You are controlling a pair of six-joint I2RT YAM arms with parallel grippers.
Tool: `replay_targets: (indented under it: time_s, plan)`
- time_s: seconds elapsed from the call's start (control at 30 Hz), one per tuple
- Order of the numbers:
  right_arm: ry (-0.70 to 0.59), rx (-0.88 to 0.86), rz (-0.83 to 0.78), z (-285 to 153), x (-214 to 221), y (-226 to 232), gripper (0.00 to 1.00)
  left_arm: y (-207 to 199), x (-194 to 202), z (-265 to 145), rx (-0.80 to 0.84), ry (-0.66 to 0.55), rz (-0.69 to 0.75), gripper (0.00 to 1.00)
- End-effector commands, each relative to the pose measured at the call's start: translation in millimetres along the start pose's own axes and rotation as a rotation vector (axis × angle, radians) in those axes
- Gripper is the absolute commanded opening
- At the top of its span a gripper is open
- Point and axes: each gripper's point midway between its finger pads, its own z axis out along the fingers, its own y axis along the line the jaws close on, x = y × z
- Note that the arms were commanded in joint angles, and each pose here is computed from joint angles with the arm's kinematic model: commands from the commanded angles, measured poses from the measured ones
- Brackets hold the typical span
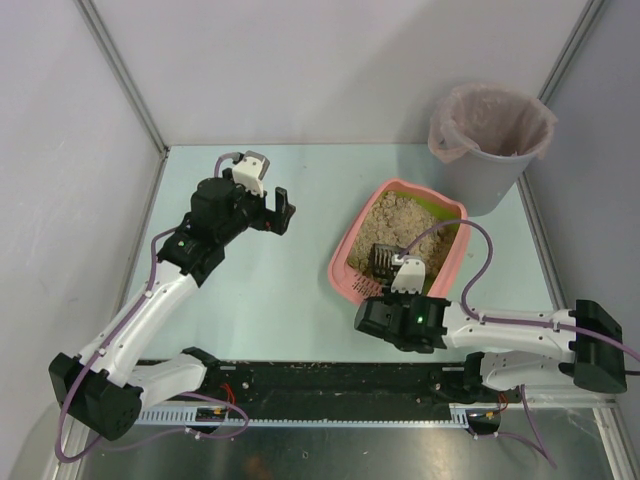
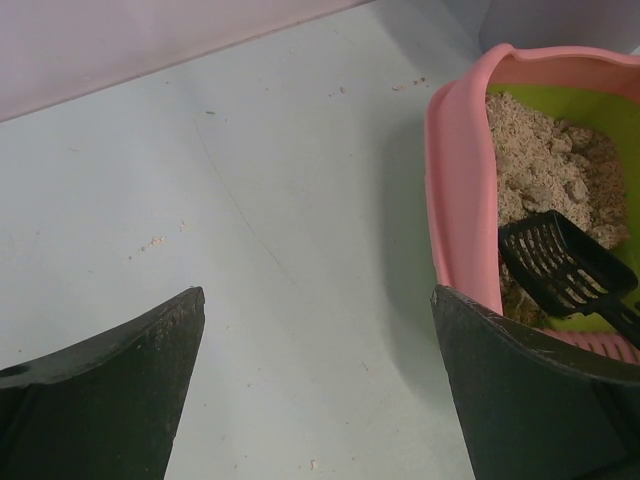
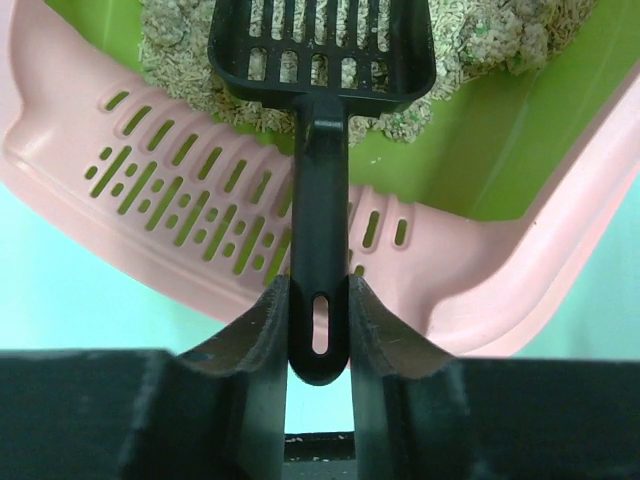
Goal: Clean the litter box
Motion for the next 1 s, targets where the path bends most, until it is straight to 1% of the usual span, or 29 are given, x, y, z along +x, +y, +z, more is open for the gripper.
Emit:
replay_targets:
  time_s: [0.0,0.07,0.1,0.17,0.23,0.37,0.4,0.47,0.5,0.57,0.6,0.7,0.8,0.97]
  plan:
    - [-0.055,-0.036,0.005,-7,-19,2,0.17,-6,-10,-1,0.027,-0.039,0.04,0.99]
    - [-0.036,-0.038,0.006,-10,-31,-3,0.06,-6,-8,0,0.023,-0.034,0.04,0.99]
    - [-0.034,-0.056,0.035,-16,-43,-3,0.0,-7,-9,-1,0.028,-0.037,0.042,0.99]
    - [0.029,-0.05,0.073,-15,-49,-10,0.0,-8,-9,-1,0.031,-0.039,0.042,1.0]
    - [0.093,-0.082,0.086,-23,-56,-9,0.0,-10,-11,-4,0.035,-0.046,0.045,1.0]
    - [0.128,-0.07,0.116,-35,-82,-11,0.0,-12,-13,-5,0.032,-0.052,0.055,1.0]
    - [0.159,-0.055,0.101,-37,-83,-17,0.0,-13,-13,-6,0.032,-0.054,0.056,1.0]
    - [0.192,-0.062,0.096,-43,-97,-11,0.0,-14,-14,-6,0.032,-0.057,0.057,1.0]
    - [0.246,-0.039,0.081,-45,-93,-18,0.0,-14,-15,-7,0.032,-0.06,0.057,1.0]
    - [0.292,-0.031,0.041,-48,-101,-16,0.0,-14,-15,-8,0.032,-0.06,0.056,1.0]
    - [0.336,-0.001,0.016,-51,-97,-23,0.0,-14,-16,-8,0.034,-0.064,0.055,1.0]
    - [0.393,0.024,-0.02,-55,-95,-27,0.0,-17,-19,-10,0.041,-0.073,0.056,1.0]
    - [0.455,-0.024,-0.003,-59,-92,-21,0.0,-17,-20,-12,0.038,-0.08,0.058,1.0]
    - [0.485,-0.074,0.012,-69,-99,-11,0.0,-17,-21,-13,0.03,-0.083,0.061,1.0]
